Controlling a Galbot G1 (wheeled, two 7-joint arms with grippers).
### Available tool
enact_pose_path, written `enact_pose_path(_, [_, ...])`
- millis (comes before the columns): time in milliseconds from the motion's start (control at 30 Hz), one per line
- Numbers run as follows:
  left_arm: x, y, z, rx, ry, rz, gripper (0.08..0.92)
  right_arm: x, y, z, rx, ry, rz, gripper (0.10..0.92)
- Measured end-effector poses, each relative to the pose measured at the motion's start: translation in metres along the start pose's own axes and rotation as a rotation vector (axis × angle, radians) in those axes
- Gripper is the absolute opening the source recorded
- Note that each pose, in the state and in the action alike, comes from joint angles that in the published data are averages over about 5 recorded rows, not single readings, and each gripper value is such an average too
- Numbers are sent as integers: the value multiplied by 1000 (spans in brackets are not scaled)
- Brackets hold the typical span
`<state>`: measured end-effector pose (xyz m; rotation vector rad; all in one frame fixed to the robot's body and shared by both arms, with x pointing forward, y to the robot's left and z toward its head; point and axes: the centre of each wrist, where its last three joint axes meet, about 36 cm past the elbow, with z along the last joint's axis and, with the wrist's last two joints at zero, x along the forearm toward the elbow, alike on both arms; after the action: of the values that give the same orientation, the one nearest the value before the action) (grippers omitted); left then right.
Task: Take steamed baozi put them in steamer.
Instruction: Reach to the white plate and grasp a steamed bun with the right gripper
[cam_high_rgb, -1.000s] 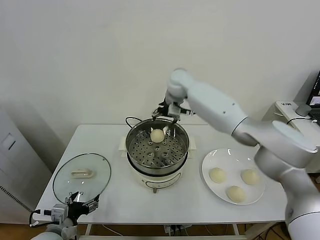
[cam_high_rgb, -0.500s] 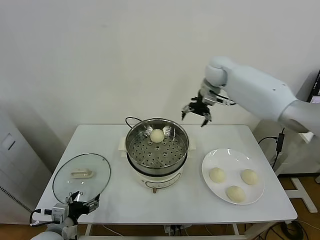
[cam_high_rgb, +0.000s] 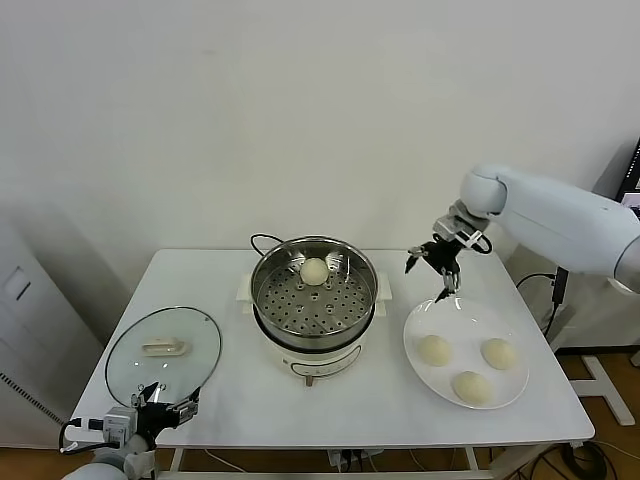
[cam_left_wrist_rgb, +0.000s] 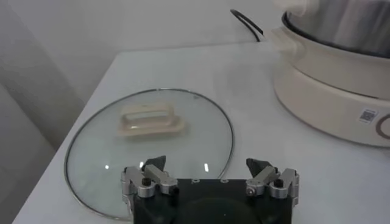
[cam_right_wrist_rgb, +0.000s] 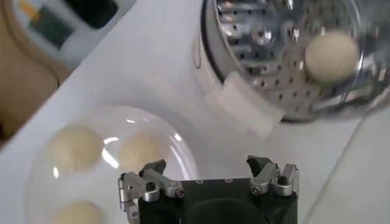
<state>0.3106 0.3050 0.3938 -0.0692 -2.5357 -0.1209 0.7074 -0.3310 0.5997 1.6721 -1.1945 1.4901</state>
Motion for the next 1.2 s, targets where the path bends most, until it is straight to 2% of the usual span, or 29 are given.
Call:
enact_pose_path(367, [2, -1, -1, 1, -2, 1, 823, -53, 29, 22, -189, 2, -35, 823])
enact_pose_path(933, [4, -2, 2, 7, 2, 0, 823, -120, 60, 31, -271, 14, -73, 815])
enact_pose_path(1033, [3, -2, 2, 7, 3, 0, 823, -128, 64, 32, -278, 19, -72, 783])
enact_pose_path(1200, [3, -3, 3, 7, 5, 3, 823, -135, 69, 34, -291, 24, -63, 657])
